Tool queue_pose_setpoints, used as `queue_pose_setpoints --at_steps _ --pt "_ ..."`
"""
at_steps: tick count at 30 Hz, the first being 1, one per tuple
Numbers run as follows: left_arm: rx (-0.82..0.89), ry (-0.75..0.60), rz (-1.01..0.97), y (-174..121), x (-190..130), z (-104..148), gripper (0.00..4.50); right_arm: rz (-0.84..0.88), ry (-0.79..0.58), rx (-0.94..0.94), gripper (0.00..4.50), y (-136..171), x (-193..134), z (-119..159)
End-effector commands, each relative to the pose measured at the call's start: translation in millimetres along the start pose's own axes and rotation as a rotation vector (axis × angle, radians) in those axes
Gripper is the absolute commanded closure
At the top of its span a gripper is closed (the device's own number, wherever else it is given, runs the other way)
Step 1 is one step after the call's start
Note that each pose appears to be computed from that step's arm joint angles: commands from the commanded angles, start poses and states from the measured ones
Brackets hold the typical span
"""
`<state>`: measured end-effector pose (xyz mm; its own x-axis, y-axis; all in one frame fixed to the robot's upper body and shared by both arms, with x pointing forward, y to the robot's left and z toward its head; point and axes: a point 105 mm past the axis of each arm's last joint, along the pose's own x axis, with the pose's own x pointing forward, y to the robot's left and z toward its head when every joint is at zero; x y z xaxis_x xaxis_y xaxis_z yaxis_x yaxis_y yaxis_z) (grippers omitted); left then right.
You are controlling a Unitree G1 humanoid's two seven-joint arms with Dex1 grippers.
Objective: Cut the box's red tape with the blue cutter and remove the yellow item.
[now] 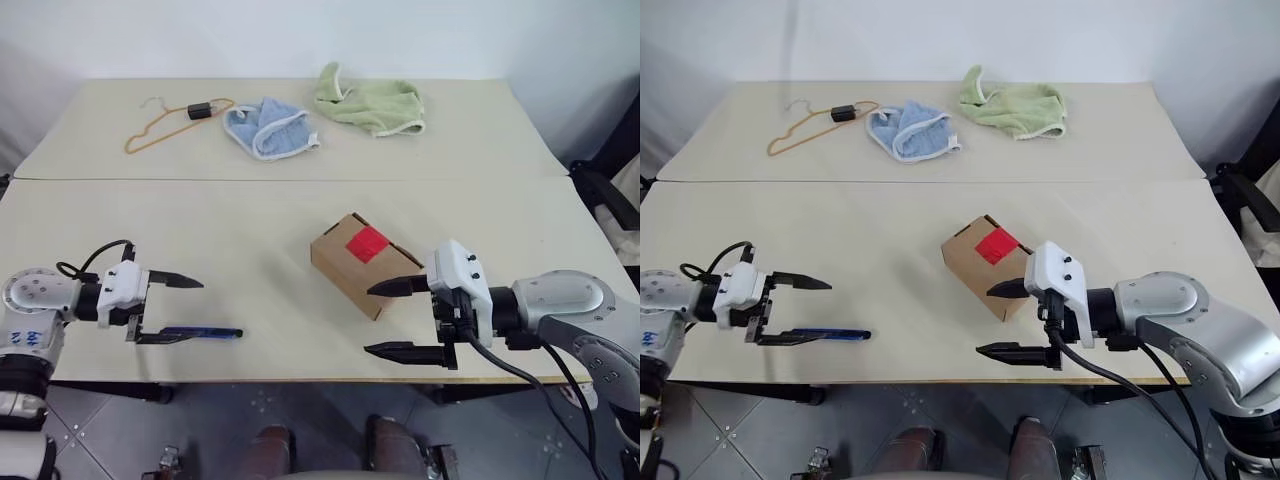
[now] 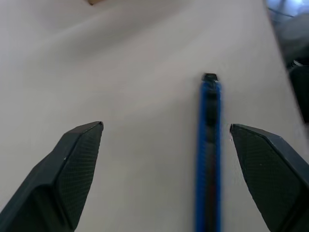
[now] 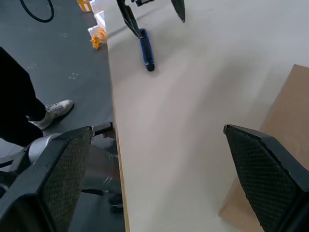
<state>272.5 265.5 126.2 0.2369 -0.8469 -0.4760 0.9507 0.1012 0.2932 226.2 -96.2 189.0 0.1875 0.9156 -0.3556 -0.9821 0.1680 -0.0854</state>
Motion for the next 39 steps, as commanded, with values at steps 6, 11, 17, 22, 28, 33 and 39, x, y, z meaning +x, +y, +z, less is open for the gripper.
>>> queue_pose_setpoints --at_steps 6,11,17,22,28,33,39 --pt "-0.044 0.066 -0.129 -33.7 -16.5 -10.1 0.04 -0.019 -0.008 -0.024 0.0 -2.1 3.1 -5.4" --pt "-0.022 0.105 -0.094 -25.1 -6.3 -24.0 0.04 -0.022 -0.007 -0.03 0.0 -3.9 5.3 -5.3" --pt "-0.019 0.126 -0.095 -17.1 -2.6 -28.8 0.9 -0.042 0.007 -0.03 0.0 -6.2 2.5 -7.4" --pt "-0.064 0.176 -0.099 -17.7 -12.0 -37.0 2.46 -0.07 0.016 -0.029 0.0 -9.7 -0.4 -10.3" --pt "-0.09 0.193 -0.127 -22.5 -12.7 -40.4 3.6 -0.083 0.021 -0.032 0.0 -11.8 -1.7 -11.9" --pt "-0.094 0.202 -0.14 -26.4 -11.6 -42.8 3.6 -0.094 0.025 -0.035 0.0 -14.0 -2.8 -12.3" --pt "-0.075 0.216 -0.149 -28.2 -8.2 -45.1 4.14 -0.103 0.03 -0.04 0.0 -15.9 -3.3 -11.8"
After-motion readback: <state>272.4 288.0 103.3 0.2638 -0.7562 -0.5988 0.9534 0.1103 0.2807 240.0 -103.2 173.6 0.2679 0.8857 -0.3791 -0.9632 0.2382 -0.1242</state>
